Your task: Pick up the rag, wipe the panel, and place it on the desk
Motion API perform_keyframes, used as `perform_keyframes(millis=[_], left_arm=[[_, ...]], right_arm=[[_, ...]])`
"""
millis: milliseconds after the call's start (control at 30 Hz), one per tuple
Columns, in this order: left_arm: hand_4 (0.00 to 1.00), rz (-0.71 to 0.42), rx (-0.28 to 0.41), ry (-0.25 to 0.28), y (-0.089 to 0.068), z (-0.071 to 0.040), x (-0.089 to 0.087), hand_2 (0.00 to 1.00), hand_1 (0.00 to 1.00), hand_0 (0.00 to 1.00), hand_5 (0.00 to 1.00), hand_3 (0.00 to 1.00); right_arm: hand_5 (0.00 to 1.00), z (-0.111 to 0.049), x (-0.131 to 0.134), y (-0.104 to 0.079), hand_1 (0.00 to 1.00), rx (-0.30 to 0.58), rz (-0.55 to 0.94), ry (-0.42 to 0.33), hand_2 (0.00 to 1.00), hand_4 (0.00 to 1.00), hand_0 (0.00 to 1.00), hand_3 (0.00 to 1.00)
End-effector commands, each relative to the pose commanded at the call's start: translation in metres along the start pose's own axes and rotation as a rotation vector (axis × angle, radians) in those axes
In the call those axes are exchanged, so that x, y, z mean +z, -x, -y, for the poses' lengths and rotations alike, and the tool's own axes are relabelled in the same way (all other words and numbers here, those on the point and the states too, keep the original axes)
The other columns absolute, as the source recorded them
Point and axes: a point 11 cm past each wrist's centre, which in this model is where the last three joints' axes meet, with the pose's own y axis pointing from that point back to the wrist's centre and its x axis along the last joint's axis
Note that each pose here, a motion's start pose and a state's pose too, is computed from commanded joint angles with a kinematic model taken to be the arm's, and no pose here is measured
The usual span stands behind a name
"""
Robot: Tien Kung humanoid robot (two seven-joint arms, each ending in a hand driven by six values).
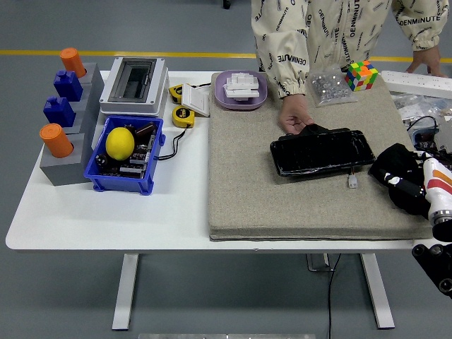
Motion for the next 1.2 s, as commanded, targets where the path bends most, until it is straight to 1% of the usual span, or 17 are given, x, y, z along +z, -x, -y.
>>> perform_keyframes(millis=[267, 500, 533, 700, 733, 900, 933, 1133, 1167, 1200], left_arm=[[0.628, 0.006, 0.001, 0.004, -0.0009, -0.0001, 0.002, 0.654, 0.641, 0.607, 0.443, 0.561], [0.628, 0.009, 0.004, 0.002, -0.0021, -0.0001, 0.001, 0.655, 0.642, 0.608, 0.442, 0.561], [0.628, 0.009, 0.004, 0.002, -0.0022, -0.0001, 0.001, 0.655, 0.641, 0.608, 0.441, 0.56], [0.628, 0.009, 0.003, 0.003, -0.0015, -0.0001, 0.0018, 0.655, 0.641, 0.608, 0.441, 0.56], [0.628, 0.008, 0.002, 0.003, -0.0013, -0.0001, 0.0019, 0.655, 0.641, 0.608, 0.441, 0.562], [0.628, 0.007, 0.001, 0.006, -0.0009, -0.0002, 0.0031, 0.655, 0.641, 0.608, 0.441, 0.562], [0.628, 0.007, 0.001, 0.006, -0.0008, -0.0002, 0.0032, 0.655, 0.641, 0.608, 0.44, 0.561], [0.628, 0.004, 0.001, 0.007, -0.0003, -0.0002, 0.0034, 0.655, 0.641, 0.608, 0.44, 0.561], [0.629, 0.004, 0.0, 0.007, -0.0002, -0.0001, 0.0035, 0.655, 0.642, 0.609, 0.442, 0.561], [0.629, 0.004, -0.001, 0.008, 0.0003, -0.0002, 0.0038, 0.655, 0.642, 0.609, 0.442, 0.561]], right_arm=[[0.59, 0.0025, 0.0007, 0.0037, 0.694, -0.008, 0.002, 0.014, 0.738, 0.998, 0.733, 0.729], [0.592, 0.0028, -0.0051, 0.0068, 0.691, -0.005, 0.006, 0.002, 0.734, 0.998, 0.73, 0.726], [0.558, 0.0028, -0.0055, 0.0071, 0.668, -0.004, 0.007, 0.002, 0.717, 0.998, 0.697, 0.71], [0.558, 0.0027, -0.0063, 0.0071, 0.668, 0.007, 0.002, -0.001, 0.717, 0.998, 0.697, 0.71], [0.502, 0.0028, -0.0066, 0.0068, 0.621, 0.011, 0.001, -0.003, 0.657, 0.998, 0.585, 0.577], [0.502, 0.0031, -0.006, 0.0058, 0.621, 0.018, -0.01, -0.001, 0.657, 0.998, 0.585, 0.577], [0.379, 0.0031, -0.0056, 0.0055, 0.566, 0.018, -0.011, 0.001, 0.595, 0.997, 0.495, 0.52], [0.379, 0.0035, -0.0031, 0.0042, 0.566, 0.02, -0.026, 0.008, 0.595, 0.997, 0.495, 0.52], [0.293, 0.0035, -0.0029, 0.0041, 0.502, 0.02, -0.027, 0.009, 0.527, 0.892, 0.414, 0.506], [0.293, 0.0035, -0.0023, 0.0038, 0.502, 0.02, -0.031, 0.011, 0.527, 0.892, 0.414, 0.506]])
